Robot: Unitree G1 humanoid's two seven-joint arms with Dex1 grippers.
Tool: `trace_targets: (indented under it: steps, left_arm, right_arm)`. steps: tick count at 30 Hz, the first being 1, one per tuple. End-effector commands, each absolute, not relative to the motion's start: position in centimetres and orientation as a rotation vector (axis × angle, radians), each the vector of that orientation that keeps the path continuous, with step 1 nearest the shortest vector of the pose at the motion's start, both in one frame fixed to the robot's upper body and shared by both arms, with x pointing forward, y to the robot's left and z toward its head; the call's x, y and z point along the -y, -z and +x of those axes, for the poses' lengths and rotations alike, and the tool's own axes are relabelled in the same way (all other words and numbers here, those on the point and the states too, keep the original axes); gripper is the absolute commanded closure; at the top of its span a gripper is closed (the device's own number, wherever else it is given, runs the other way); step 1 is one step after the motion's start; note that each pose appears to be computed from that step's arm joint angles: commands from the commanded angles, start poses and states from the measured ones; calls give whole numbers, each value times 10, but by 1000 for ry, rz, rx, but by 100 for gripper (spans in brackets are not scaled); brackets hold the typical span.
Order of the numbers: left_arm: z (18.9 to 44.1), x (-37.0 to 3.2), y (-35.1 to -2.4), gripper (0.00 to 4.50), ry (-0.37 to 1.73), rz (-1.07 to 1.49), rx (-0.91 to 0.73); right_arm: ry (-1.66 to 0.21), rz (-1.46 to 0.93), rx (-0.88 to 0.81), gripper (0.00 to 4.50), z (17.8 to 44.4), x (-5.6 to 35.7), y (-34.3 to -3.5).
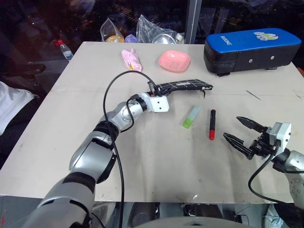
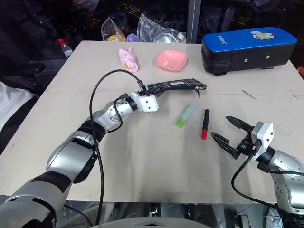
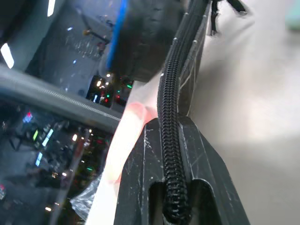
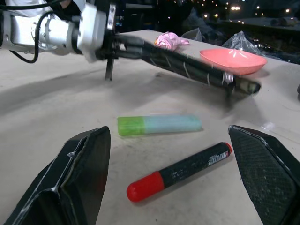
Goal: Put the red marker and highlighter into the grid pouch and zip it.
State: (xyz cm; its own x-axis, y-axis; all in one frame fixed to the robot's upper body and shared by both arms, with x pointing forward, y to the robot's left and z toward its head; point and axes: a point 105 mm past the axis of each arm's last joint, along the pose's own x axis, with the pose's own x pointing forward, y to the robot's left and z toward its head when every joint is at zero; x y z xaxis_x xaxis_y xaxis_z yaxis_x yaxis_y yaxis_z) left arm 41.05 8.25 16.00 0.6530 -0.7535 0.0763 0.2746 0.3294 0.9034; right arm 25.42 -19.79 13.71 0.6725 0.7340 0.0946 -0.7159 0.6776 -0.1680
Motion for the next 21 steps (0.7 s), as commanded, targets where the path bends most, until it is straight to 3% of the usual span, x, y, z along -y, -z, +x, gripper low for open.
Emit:
trace_targets:
  steps: [1, 13, 21]
  left_arm:
    - [401, -85, -192, 444, 718, 845, 605]
    - [354, -96, -203, 444, 711, 593, 421]
    - [336, -90, -181, 444, 736, 543, 294]
  right_arm:
    - [-792, -119, 234, 46, 262, 189, -156]
    - [-431, -106, 72, 46, 332, 163, -167]
    - [-544, 61, 63, 46, 345, 113, -189]
